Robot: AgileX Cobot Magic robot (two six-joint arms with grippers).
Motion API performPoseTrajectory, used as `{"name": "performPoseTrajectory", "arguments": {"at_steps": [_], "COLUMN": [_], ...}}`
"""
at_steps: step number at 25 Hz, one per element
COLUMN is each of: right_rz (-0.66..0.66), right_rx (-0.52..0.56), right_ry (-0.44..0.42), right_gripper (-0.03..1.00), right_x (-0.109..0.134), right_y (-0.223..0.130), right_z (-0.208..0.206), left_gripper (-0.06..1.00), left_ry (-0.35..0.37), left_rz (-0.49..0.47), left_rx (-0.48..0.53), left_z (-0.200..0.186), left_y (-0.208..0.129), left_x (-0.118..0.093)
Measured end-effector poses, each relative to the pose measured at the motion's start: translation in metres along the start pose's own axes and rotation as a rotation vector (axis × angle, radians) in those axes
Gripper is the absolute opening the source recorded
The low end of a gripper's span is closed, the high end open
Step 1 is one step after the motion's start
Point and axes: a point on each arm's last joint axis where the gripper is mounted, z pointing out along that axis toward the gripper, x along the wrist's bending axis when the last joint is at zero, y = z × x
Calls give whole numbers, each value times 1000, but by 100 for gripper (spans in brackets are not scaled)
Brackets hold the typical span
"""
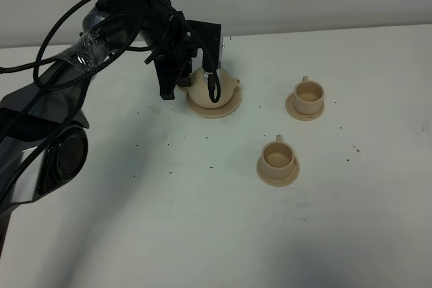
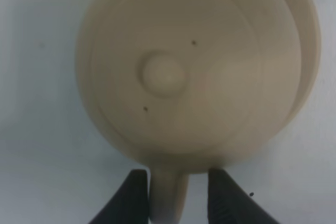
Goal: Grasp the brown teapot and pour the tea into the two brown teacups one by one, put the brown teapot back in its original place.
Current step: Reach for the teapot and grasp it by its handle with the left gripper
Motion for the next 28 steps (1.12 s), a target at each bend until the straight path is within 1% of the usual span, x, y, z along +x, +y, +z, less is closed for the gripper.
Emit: {"name": "performPoseTrajectory", "arguments": {"at_steps": [12,18,28], "right_rz": [0,0,0], "right_rx": [0,0,0], "right_ry": [0,0,0], "right_gripper": [23,23,23], "right_x": [0,0,0], "right_y": [0,0,0], "right_z": [0,0,0], "left_gripper": [30,30,30], "left_ry": [0,-4,-11], "left_rz": [0,19,5], "left_rx": [4,31,55], "left_z": [0,0,-3], "left_y": [0,4,5], "left_x": [0,-2,-3]}}
